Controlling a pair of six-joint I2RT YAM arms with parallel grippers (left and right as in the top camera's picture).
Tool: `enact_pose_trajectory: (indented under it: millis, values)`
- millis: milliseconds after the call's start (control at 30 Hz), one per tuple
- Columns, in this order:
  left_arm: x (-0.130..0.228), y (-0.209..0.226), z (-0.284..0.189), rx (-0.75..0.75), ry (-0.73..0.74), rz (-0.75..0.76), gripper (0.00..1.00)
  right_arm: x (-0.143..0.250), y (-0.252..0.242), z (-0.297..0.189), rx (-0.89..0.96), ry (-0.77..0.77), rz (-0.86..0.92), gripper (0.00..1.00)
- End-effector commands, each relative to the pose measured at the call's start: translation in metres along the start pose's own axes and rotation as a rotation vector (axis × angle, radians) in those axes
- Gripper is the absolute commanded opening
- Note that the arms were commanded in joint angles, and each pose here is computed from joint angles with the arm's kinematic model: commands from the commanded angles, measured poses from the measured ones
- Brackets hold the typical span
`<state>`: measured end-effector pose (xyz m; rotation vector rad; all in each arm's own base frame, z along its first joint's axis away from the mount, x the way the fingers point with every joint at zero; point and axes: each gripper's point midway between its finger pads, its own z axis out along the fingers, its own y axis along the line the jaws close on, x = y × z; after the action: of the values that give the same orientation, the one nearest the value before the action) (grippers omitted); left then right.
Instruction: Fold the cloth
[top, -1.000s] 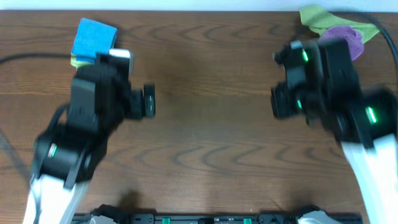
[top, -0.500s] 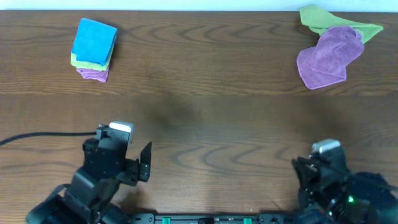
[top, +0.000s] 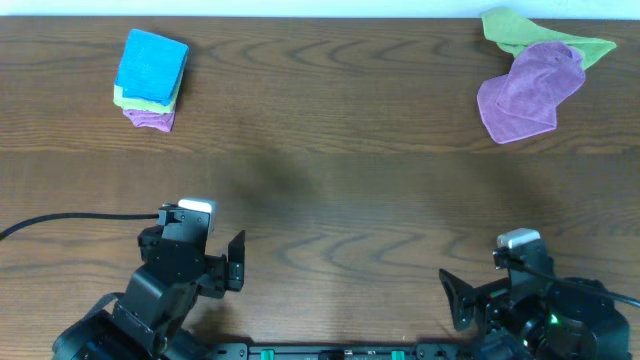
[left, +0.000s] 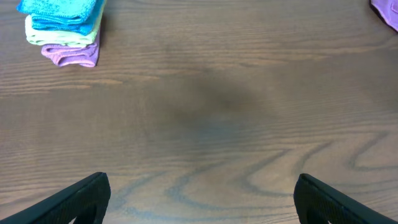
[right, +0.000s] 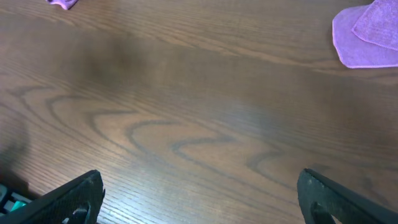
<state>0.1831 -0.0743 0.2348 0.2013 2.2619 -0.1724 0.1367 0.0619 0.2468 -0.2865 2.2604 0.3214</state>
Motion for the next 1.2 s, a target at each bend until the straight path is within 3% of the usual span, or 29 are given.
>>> enact_pose_trajectory:
  millis: [0,167,300,500,667,1167]
  values:
    - [-0.002,0.002,-0.002,-0.009,-0.011,-0.011,0.95,0.000,0.000,-0.001,0.001,-0.005,0.012,0.99]
    - [-0.002,0.002,-0.003,-0.007,-0.012,-0.010,0.96,0.000,0.000,-0.001,0.001,-0.006,0.012,0.99]
    - [-0.006,0.023,-0.004,-0.117,-0.035,0.068,0.95,0.000,0.000,-0.001,0.001,-0.005,0.012,0.99]
    - [-0.007,0.063,0.002,-0.256,-0.091,-0.103,0.95,0.000,0.000,-0.001,0.001,-0.006,0.012,0.99]
    - [-0.006,0.065,0.026,-0.182,-0.187,-0.072,0.95,0.000,0.000,-0.001,0.001,-0.005,0.012,0.99]
    - [0.062,0.089,0.082,-0.196,-0.240,-0.124,0.95,0.000,0.000,-0.001,0.001,-0.005,0.012,0.99]
